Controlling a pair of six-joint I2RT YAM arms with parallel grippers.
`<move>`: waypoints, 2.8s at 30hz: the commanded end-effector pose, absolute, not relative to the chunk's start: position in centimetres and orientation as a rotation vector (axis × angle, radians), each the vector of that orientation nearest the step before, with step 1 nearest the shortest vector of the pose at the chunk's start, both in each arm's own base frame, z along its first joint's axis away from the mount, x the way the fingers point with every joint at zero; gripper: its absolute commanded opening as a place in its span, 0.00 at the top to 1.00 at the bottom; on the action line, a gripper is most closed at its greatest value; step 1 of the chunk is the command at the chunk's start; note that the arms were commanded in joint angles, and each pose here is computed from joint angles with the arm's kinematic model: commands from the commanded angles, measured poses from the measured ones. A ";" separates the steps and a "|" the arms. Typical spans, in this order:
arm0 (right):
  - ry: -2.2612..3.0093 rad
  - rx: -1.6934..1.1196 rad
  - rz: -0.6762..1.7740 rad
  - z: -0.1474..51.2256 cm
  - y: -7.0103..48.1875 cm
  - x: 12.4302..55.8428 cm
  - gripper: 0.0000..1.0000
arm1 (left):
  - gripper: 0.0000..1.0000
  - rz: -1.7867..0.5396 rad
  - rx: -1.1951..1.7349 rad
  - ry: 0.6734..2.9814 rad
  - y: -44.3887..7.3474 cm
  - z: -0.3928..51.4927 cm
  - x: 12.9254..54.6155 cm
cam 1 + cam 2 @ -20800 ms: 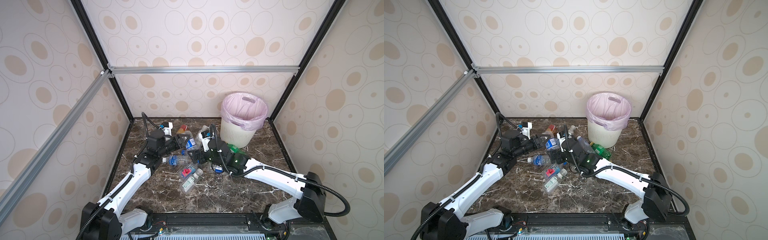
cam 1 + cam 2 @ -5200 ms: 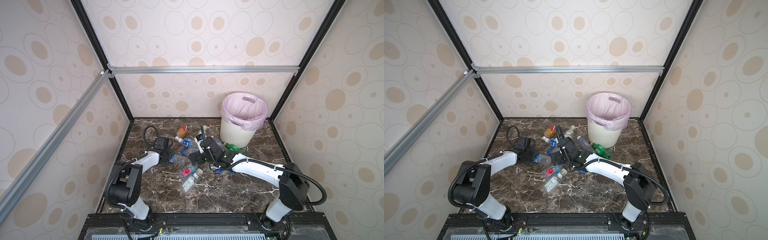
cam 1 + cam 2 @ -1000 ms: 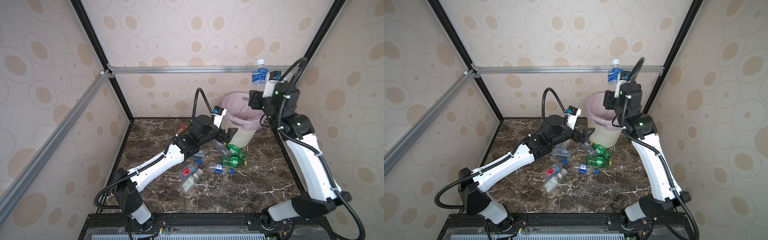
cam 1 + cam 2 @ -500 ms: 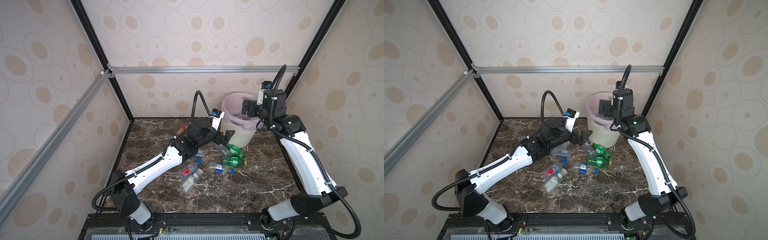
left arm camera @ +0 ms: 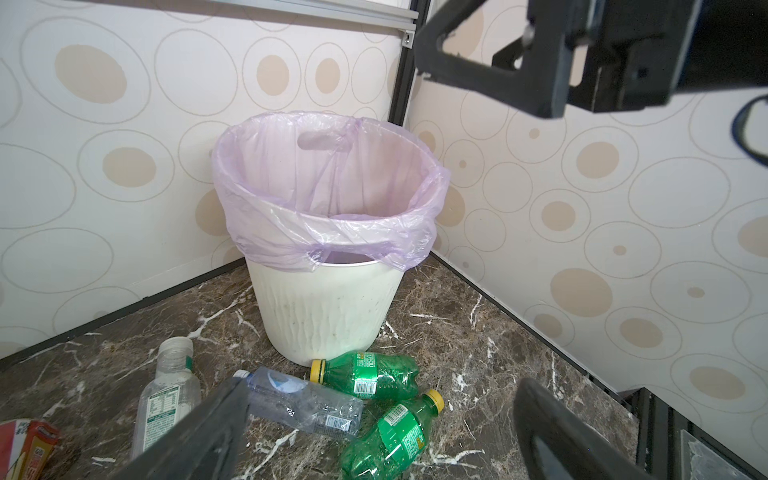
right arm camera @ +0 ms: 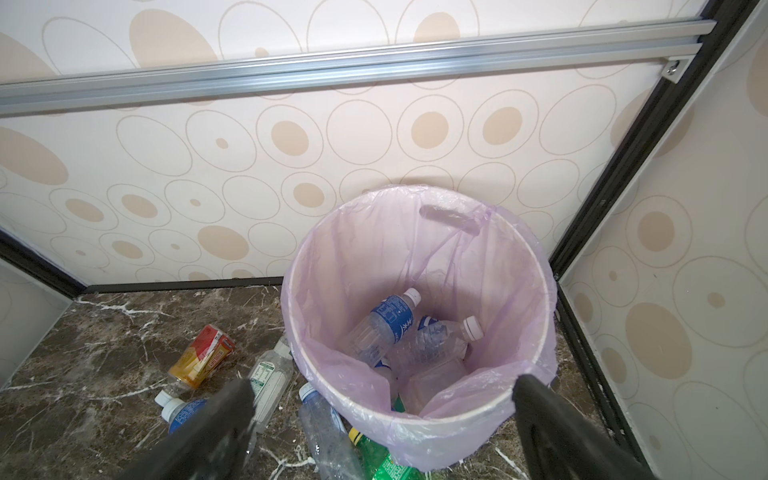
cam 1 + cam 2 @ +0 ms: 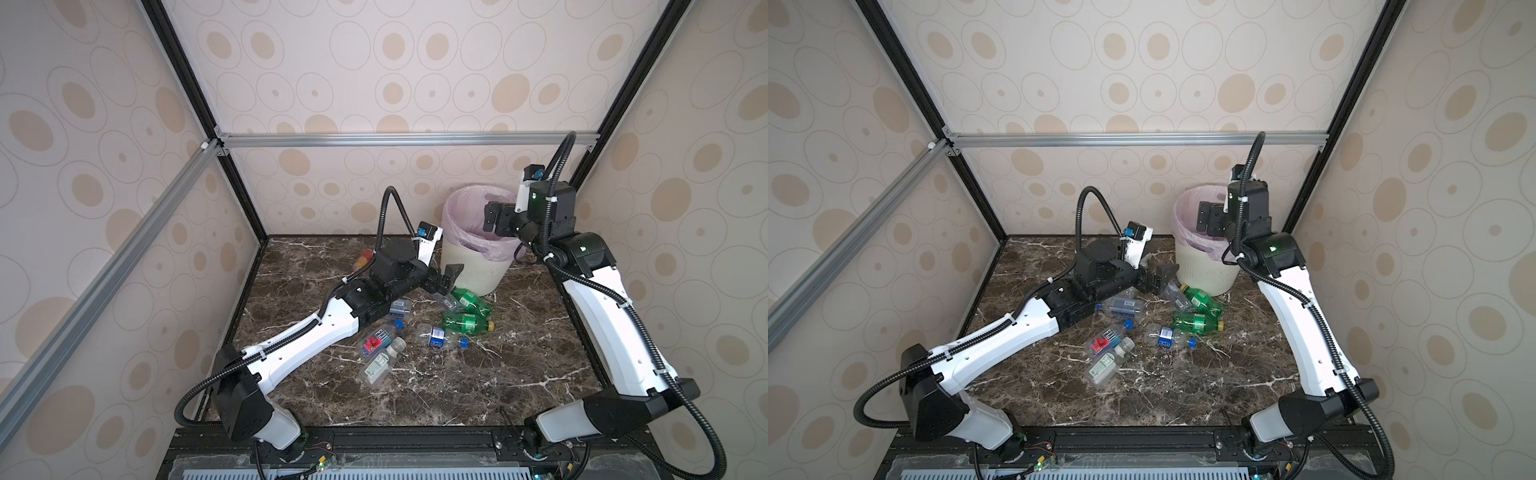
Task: Throw the plastic bottles in the bin
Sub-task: 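Open the right gripper above the bin to drop the Pocari Sweat bottle, then lower both grippers toward the bottle pile nearer the robot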
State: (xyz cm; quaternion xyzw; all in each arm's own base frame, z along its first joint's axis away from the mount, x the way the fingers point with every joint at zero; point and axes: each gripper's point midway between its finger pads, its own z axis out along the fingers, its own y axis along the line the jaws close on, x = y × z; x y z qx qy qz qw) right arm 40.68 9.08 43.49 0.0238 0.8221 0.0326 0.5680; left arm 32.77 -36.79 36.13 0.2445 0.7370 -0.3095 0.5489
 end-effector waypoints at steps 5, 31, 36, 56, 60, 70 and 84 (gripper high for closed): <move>1.942 0.035 0.184 42.1 10.5 38.0 0.00 | 0.01 -0.672 0.474 1.794 -33.9 35.6 33.0; 2.189 -0.345 0.174 25.4 20.0 29.4 0.00 | 0.02 -0.547 0.325 2.419 -20.9 14.1 22.8; 2.231 -0.355 0.192 23.1 20.6 28.5 0.00 | 0.05 -0.469 0.355 2.509 -20.0 11.5 21.1; 2.275 -0.321 0.269 19.1 21.4 26.8 0.00 | 0.12 -0.394 0.406 2.636 -20.9 6.8 20.0; 2.281 -0.325 0.254 18.8 21.2 26.8 0.00 | 0.14 -0.366 0.409 2.649 -20.7 6.2 20.1; 2.281 -0.299 0.292 18.4 21.6 27.2 0.00 | 0.26 -0.336 0.416 2.655 -21.0 4.8 20.6; 2.322 -0.212 0.321 17.3 20.6 27.8 0.00 | 0.42 -0.364 0.402 2.605 -21.9 4.8 21.7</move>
